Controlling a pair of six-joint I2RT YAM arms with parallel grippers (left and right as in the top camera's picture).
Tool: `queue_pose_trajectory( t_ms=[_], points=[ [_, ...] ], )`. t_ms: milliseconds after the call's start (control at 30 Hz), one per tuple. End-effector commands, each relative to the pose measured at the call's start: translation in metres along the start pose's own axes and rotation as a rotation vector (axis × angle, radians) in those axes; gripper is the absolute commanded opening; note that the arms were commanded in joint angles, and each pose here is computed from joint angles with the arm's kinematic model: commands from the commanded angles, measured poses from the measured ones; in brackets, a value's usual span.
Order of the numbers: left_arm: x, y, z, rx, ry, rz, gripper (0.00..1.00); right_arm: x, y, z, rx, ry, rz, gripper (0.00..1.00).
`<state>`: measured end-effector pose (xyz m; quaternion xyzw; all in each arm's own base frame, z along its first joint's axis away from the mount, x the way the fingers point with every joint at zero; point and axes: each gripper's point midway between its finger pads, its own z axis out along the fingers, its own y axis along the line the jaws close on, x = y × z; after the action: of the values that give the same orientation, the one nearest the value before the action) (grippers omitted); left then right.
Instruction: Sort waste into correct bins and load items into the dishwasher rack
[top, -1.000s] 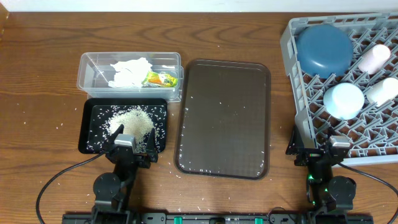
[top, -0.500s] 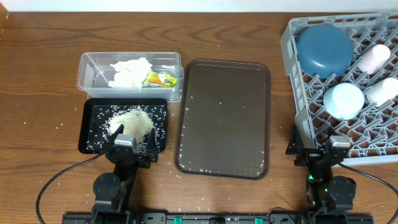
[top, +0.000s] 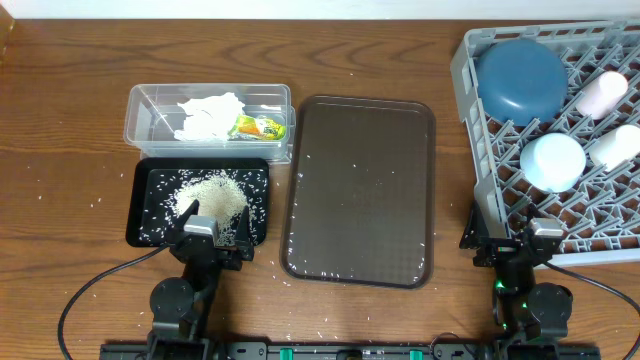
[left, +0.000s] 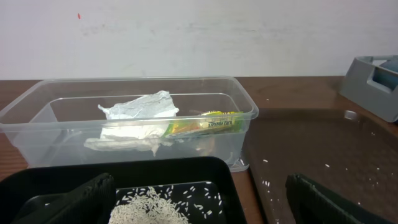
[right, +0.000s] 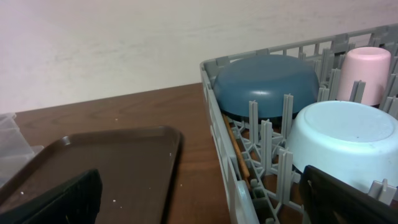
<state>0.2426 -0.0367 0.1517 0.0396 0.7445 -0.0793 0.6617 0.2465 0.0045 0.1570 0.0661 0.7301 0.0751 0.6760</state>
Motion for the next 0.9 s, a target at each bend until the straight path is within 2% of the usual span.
queue_pose_trajectory(
  t_ms=[0, 867],
  points=[
    [0.0167, -0.0001, 0.0011, 0.006, 0.051, 0.012, 0.90, 0.0005, 0.0007, -0.0003, 0.001, -0.001, -0.008, 0.99],
    [0.0167, -0.0001, 0.0011, 0.006, 0.051, 0.012, 0.90, 0.0005, 0.0007, -0.0003, 0.001, -0.001, -0.008, 0.98]
  ],
)
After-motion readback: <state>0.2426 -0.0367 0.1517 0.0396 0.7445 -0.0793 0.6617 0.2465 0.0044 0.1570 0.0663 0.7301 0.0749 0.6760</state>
